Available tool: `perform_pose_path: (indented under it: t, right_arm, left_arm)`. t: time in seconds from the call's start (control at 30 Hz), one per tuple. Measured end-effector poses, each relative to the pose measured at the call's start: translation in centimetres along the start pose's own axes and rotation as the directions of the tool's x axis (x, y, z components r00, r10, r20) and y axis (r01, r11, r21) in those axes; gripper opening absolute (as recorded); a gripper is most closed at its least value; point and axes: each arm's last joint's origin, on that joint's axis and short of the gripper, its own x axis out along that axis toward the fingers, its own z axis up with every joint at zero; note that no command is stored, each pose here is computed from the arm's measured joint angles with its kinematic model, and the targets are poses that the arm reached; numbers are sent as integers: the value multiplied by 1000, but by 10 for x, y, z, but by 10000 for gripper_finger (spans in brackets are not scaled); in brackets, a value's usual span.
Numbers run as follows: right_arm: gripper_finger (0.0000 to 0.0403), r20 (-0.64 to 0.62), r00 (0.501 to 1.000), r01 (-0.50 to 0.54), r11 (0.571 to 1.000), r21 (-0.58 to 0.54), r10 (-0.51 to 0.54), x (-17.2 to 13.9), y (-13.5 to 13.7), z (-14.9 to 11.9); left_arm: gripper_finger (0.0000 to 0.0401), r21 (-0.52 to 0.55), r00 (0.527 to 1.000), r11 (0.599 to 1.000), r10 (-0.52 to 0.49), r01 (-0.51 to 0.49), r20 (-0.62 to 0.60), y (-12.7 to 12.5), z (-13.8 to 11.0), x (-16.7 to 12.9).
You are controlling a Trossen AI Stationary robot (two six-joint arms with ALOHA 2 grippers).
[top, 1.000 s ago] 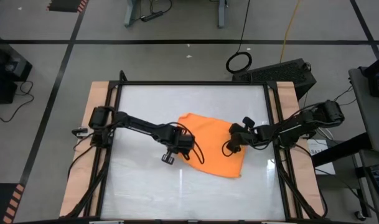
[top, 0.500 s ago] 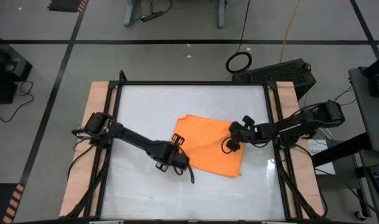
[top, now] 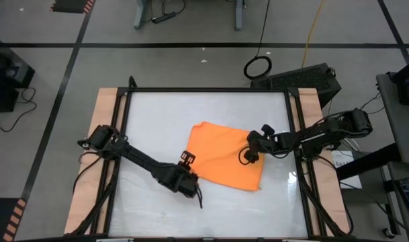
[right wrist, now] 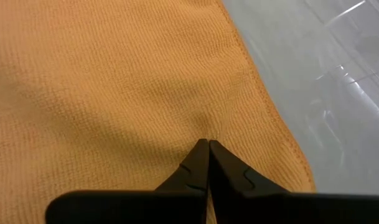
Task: Roll towel
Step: Fold the towel
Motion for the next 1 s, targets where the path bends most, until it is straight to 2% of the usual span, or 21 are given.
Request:
perform_pose_path:
  t: [0.13,0.3,0.57,0.67,0.83,1.0]
  right_arm:
    - [0,-1,1000,-2,1000,-3,2,0,0,0]
    - [0,-3,1000,-4,1000,-11,4,0,0,0]
    - [0,-5,1000,-6,1000,-15,6,0,0,0]
    - [0,-6,1000,-7,1000,-17,7,0,0,0]
    - [0,-9,1000,-9,1000,-21,9,0,0,-1]
    - [2,-14,1000,-21,1000,-20,20,-1,0,-1]
  left_arm:
    - [10,-33,994,995,-96,94,-55,-8,-9,5]
    - [56,-38,982,986,-163,160,-95,-18,-18,10]
    - [147,-45,982,985,-169,165,-89,-25,-16,3]
    - [159,-62,986,988,-147,142,-82,-21,-18,-7]
    - [161,-149,998,988,-41,48,47,-2,-18,-28]
    - [161,-230,993,973,10,18,119,22,-16,-15]
